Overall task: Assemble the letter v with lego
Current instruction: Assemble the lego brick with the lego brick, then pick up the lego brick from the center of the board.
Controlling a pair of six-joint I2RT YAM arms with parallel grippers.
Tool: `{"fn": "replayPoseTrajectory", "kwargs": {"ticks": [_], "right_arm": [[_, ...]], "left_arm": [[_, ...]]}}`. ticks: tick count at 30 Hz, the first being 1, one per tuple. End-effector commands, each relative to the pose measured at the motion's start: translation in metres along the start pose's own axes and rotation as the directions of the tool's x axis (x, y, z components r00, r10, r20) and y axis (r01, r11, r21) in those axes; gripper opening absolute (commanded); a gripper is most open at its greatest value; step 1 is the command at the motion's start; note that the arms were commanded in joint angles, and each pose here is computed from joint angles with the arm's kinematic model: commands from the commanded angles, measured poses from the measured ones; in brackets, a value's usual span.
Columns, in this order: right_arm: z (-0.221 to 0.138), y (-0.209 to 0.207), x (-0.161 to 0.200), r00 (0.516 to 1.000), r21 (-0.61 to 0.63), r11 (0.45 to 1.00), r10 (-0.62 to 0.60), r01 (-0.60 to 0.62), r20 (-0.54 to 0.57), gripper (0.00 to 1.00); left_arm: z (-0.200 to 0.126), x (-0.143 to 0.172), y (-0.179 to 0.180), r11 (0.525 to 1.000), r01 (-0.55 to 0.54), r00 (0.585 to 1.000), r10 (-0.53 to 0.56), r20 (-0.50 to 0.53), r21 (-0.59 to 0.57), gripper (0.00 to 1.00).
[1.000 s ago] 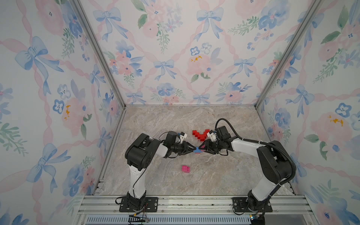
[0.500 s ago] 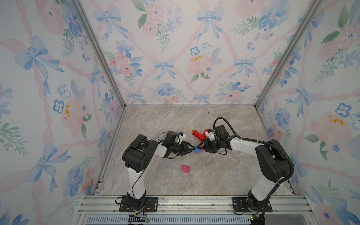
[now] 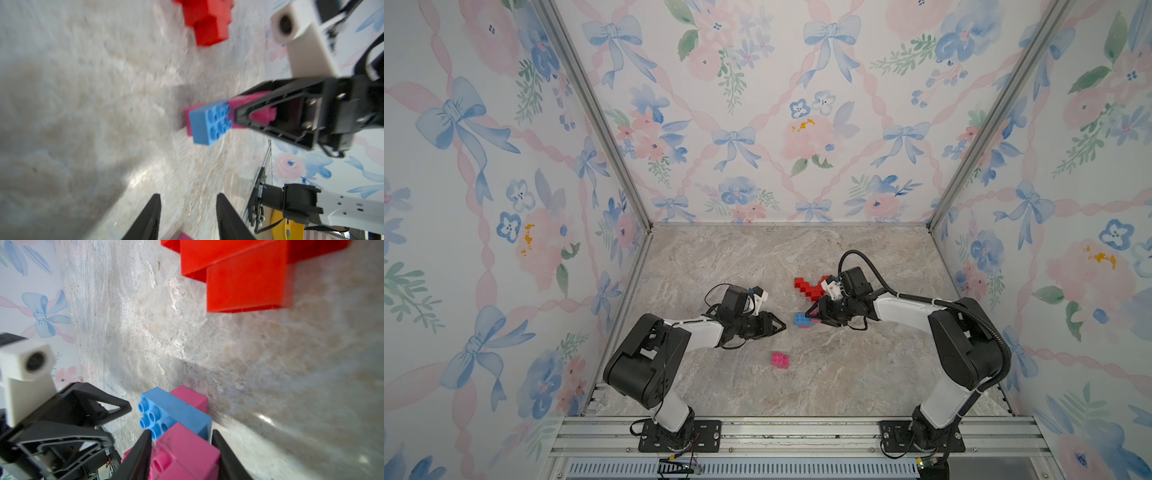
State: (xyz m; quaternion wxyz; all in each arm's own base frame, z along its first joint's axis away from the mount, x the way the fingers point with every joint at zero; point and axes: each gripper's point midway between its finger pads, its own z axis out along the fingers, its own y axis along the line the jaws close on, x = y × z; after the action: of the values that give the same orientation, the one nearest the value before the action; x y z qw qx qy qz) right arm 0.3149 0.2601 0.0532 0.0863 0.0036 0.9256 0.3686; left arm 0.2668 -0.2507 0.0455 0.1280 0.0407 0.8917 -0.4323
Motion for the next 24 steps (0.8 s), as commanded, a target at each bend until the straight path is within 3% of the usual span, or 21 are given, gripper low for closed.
{"fn": "replayPoseTrajectory", "kwargs": {"ticks": [1, 9, 18, 22, 24], "right_arm": [[-0.001, 0.004, -0.001, 0.999, 0.016, 0.999, -0.043, 0.043, -0.006, 0.48], [-0.001, 0.006, 0.001, 0.998, 0.028, 0.998, -0.061, 0.061, -0.015, 0.49], [-0.002, 0.007, 0.004, 0.997, 0.041, 0.996, -0.076, 0.077, -0.026, 0.51], [-0.002, 0.007, 0.003, 0.997, 0.043, 0.996, -0.079, 0.080, -0.025, 0.51], [-0.002, 0.007, 0.003, 0.997, 0.043, 0.996, -0.078, 0.079, -0.025, 0.52]], "left_arm": [[-0.001, 0.020, 0.004, 0.998, -0.057, 0.998, 0.055, -0.037, -0.041, 0.41], [-0.006, 0.050, 0.018, 0.994, -0.009, 0.997, 0.000, -0.075, -0.109, 0.27], [-0.013, 0.066, 0.021, 0.991, 0.016, 0.995, -0.028, -0.094, -0.132, 0.19], [-0.020, 0.074, 0.026, 0.986, 0.011, 0.995, -0.027, -0.098, -0.164, 0.20], [-0.029, 0.056, 0.022, 0.980, -0.039, 0.999, 0.031, -0.042, -0.196, 0.31]]}}
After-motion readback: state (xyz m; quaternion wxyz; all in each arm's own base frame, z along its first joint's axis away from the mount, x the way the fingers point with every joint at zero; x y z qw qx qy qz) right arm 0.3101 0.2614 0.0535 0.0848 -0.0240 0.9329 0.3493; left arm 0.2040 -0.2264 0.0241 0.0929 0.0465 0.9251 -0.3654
